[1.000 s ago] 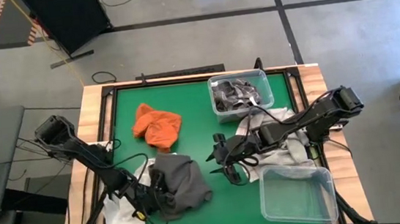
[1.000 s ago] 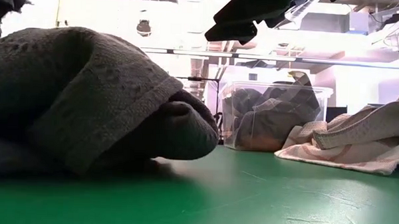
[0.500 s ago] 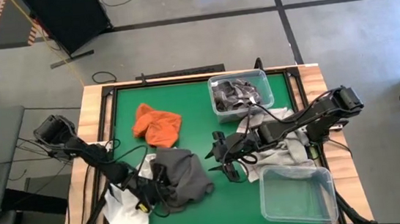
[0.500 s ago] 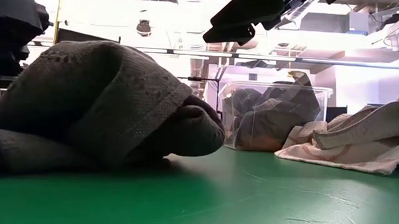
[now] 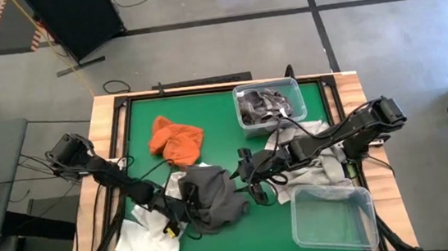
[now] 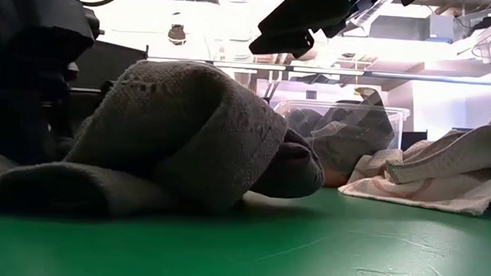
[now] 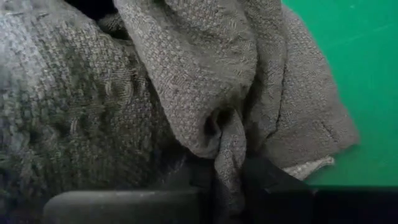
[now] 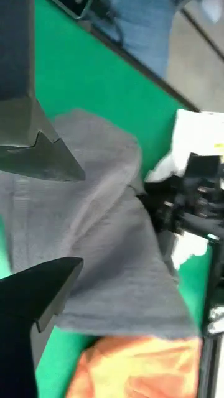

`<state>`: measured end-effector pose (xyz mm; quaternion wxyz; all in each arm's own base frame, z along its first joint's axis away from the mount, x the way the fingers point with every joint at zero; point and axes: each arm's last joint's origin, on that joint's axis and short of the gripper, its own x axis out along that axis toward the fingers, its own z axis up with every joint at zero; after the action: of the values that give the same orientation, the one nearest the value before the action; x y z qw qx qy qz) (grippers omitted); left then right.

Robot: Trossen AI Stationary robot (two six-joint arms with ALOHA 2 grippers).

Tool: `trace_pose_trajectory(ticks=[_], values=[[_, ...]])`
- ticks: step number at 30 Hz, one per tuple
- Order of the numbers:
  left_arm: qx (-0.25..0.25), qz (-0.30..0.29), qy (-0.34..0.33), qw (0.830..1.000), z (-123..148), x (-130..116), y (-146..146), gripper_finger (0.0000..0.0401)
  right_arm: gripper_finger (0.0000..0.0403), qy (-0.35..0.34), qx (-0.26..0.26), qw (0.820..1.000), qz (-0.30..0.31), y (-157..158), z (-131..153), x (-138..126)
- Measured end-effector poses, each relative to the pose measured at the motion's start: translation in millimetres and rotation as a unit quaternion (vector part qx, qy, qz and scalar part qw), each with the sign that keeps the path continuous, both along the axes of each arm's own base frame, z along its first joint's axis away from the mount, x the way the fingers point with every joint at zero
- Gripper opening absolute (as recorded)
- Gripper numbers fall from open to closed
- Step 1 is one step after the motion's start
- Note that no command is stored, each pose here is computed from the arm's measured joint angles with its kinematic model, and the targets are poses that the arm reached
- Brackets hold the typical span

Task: Sort towels by color in basket
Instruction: Put the dark gray towel into the top transparent bin

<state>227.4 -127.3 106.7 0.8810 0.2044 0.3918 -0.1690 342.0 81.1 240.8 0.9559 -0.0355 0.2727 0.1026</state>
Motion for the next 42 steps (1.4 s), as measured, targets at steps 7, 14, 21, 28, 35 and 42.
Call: trace_pose_trajectory(ticks=[7, 14, 21, 28, 35, 42], values=[[0.026, 0.000, -0.037, 0.999, 28, 9, 10, 0.0024, 0.0240, 0.011, -0.013, 0.999, 0.031, 9, -18, 8], [0.014, 0.033, -0.056, 0.998, 45, 17, 28, 0.0024, 0.0256, -0.002, -0.074, 0.994, 0.080, 22, -48, 22], [-0.005, 0.047, -0.052, 0.998, 44, 21, 37, 0.0024, 0.0309, 0.001, -0.098, 0.993, 0.058, 14, -72, 45], [-0.016, 0.052, -0.058, 0.997, 46, 24, 42, 0.0025, 0.0387, 0.027, -0.102, 0.994, 0.036, -1, -102, 75], [-0.018, 0.052, -0.066, 0.996, 47, 26, 42, 0.0026, 0.0390, 0.065, -0.119, 0.990, 0.037, -12, -128, 98], [-0.019, 0.055, -0.065, 0.996, 47, 25, 42, 0.0026, 0.0363, 0.103, -0.099, 0.990, 0.003, -23, -148, 109]])
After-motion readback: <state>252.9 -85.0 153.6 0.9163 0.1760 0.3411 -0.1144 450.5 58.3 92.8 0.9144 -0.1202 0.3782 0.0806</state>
